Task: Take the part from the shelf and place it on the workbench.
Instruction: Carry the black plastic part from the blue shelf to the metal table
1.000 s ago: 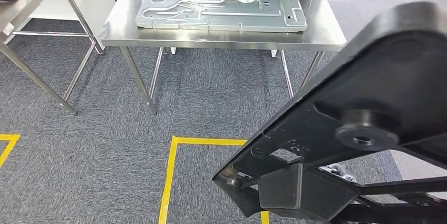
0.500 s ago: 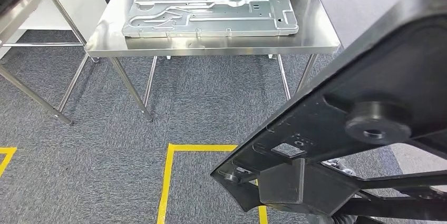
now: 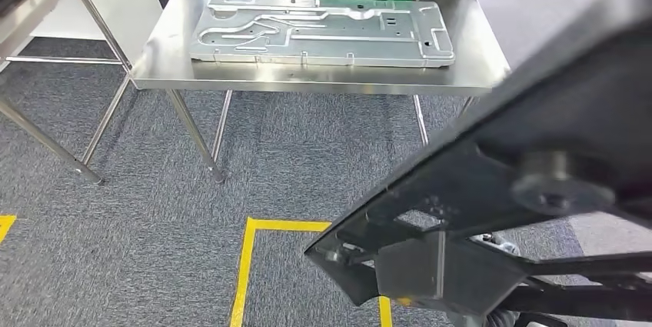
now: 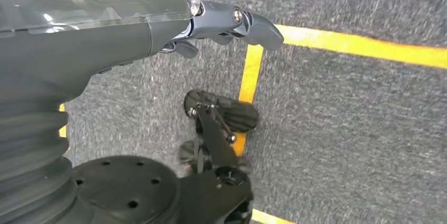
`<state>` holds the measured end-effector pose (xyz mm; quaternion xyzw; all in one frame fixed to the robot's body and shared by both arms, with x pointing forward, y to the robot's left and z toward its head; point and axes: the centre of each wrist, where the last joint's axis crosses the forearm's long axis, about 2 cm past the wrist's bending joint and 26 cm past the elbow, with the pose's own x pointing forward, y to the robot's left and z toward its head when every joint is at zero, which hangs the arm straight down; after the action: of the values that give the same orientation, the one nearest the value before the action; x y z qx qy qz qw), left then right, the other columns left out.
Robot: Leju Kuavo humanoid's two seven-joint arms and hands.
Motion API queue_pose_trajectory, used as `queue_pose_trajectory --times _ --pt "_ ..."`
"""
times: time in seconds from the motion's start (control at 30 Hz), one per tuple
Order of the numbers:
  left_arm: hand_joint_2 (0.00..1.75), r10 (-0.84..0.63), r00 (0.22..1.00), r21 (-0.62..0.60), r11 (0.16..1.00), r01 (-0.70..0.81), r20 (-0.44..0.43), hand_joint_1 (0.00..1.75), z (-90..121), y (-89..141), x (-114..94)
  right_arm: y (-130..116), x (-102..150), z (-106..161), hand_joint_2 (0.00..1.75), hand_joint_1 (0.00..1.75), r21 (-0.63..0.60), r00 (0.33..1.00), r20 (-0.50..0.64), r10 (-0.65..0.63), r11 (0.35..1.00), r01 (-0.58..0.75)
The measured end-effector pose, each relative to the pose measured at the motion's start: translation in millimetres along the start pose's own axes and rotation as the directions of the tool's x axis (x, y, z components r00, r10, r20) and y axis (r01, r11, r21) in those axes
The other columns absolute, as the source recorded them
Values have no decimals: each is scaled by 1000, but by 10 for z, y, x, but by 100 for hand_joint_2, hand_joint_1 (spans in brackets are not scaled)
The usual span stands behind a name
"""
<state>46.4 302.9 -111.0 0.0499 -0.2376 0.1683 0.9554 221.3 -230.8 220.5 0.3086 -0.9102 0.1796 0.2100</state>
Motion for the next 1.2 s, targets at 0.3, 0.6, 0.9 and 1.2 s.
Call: queue_pose_trajectory --times 0.3,0.6,0.9,1.2 --pt "175 -2 1000 -4 1000 2 4 0 -8 -22 23 -30 1 -9 175 162 -1 1000 8 -3 1000 3" --pt "175 6 1000 6 1000 -6 -3 0 4 11 -11 -39 21 -13 175 162 -9 1000 21 -9 1000 9" --pt "175 16 1000 14 1000 -16 -2 0 1 20 -5 -82 82 -19 175 162 -13 999 37 8 1000 -8" --pt "175 45 999 37 998 -45 -6 0 0 17 -1 -93 59 -27 175 162 -4 999 41 -14 1000 14"
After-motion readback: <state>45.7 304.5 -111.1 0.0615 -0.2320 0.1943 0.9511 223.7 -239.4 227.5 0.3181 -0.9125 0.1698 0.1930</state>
